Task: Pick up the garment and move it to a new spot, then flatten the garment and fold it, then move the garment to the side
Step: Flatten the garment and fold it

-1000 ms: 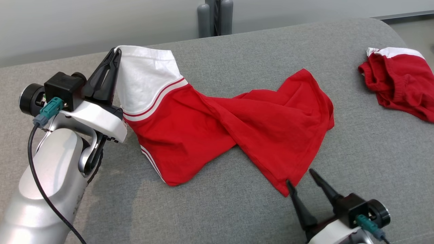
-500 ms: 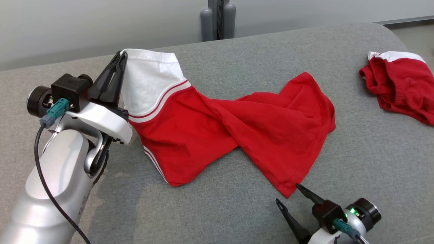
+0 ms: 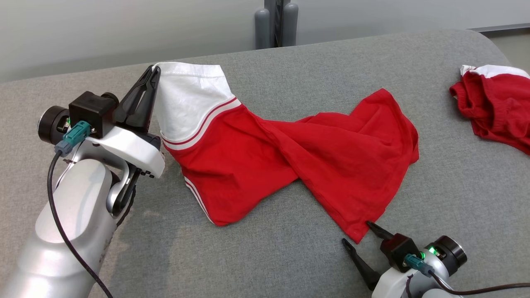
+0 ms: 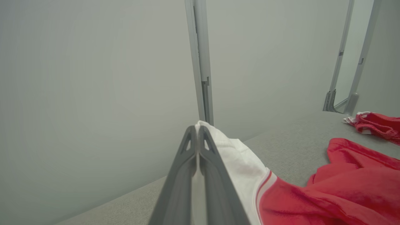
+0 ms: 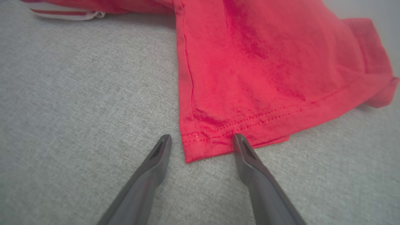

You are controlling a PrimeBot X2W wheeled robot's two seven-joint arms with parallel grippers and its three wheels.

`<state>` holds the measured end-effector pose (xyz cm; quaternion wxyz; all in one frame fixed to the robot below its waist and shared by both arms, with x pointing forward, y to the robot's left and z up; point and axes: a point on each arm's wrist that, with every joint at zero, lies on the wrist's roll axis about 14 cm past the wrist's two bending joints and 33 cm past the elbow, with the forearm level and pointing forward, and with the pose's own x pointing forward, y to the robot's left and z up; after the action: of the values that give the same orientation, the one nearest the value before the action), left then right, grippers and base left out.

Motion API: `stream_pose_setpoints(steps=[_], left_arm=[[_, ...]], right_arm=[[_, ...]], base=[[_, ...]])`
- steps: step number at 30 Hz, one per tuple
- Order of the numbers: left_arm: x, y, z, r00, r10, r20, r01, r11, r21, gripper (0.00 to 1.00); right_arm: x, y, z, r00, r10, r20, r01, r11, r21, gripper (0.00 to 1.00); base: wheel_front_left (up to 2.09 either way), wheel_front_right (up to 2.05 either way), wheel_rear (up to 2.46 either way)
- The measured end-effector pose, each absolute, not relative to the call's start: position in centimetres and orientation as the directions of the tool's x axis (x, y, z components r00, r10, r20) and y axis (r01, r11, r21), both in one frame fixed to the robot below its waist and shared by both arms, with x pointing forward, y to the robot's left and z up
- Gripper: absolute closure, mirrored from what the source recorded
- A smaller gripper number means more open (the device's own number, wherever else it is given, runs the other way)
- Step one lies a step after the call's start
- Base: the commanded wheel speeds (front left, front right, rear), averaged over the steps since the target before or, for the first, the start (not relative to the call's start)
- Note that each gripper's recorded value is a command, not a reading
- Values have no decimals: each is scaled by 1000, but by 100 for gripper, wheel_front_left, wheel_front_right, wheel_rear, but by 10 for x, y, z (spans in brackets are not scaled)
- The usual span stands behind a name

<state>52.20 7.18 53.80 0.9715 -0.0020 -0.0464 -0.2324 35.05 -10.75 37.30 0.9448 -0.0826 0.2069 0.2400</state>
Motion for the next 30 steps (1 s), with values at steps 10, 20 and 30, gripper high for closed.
stream_pose_setpoints(steps=[10,20,30], left_arm=[[522,78,537,893,-441,87,441,897,20,100],[515,86,554,898,-423,122,423,906,30,100],[497,93,604,879,-414,235,408,910,78,100]], right_arm=[[354,-105,367,792,421,-443,-491,870,-50,89],[367,-118,388,838,400,-372,-463,881,-96,100],[422,-165,518,945,323,-46,-322,900,-296,100]], base=[[0,0,0],[0,0,0],[0,0,0]])
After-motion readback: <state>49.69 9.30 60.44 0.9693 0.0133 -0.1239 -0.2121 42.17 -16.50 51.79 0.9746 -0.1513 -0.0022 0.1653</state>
